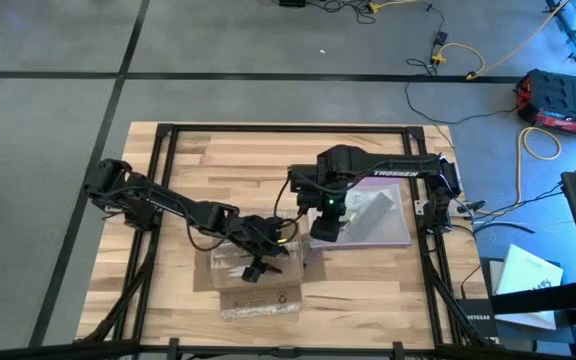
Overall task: Unpack boxes
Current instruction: Break down the cardboard box using a cutter until it is fully flat
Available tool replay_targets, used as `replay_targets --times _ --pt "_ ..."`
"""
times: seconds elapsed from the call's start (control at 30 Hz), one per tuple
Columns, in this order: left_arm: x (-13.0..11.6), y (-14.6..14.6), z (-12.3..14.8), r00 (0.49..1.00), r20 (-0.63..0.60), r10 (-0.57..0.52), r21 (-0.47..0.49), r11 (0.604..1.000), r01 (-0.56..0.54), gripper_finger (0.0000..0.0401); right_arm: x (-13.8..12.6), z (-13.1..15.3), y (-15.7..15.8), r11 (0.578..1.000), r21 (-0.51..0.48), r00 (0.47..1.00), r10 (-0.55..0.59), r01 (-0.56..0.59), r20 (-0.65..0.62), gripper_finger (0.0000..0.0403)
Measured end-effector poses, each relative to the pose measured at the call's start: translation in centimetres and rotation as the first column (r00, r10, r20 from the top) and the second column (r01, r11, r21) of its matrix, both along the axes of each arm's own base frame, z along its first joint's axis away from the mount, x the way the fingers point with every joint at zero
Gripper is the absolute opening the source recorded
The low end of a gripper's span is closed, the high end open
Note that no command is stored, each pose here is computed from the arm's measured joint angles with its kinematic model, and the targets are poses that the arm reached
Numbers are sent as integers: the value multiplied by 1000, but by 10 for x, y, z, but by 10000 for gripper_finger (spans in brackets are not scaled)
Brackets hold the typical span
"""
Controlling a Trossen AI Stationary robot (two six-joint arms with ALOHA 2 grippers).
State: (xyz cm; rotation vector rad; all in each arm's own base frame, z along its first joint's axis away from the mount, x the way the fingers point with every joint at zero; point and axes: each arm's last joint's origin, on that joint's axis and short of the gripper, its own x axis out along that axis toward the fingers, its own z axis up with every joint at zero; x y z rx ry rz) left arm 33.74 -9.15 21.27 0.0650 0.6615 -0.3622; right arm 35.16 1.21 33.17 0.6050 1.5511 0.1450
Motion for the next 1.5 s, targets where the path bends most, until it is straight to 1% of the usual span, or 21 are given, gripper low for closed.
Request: replay_targets --times 0.07,0.23,0.47,0.6,1.03,1.23,1.3,1.4,1.5 --pt "0 0 0 1000 0 1 1 1000 -1 236 -1 1 0 1000 9 1000 1 -1 4 103" --pt "0 0 0 1000 1 6 4 1000 -6 236 -3 5 6 997 76 1000 13 -14 9 103" --pt "1 2 0 1000 3 13 3 1000 -13 236 -4 -6 8 996 83 999 19 -16 -30 103" --pt "1 4 1 1000 10 13 8 1000 -13 236 -5 -11 16 994 100 998 54 -50 -43 103" --pt "4 7 2 999 32 21 12 1000 -21 236 -5 -11 15 993 111 998 48 -42 -47 103" --pt "4 9 2 999 34 28 11 1000 -29 236 -5 -11 14 993 83 996 84 -81 -24 103" --pt "4 10 2 999 34 28 16 999 -28 236 -6 -10 13 995 43 995 96 -95 -15 103" --pt "4 12 4 996 53 65 67 995 -69 236 -10 -5 11 992 -29 993 120 -120 14 103" --pt "2 16 7 988 71 137 134 980 -146 236 -19 2 7 992 -79 995 100 -98 23 103"
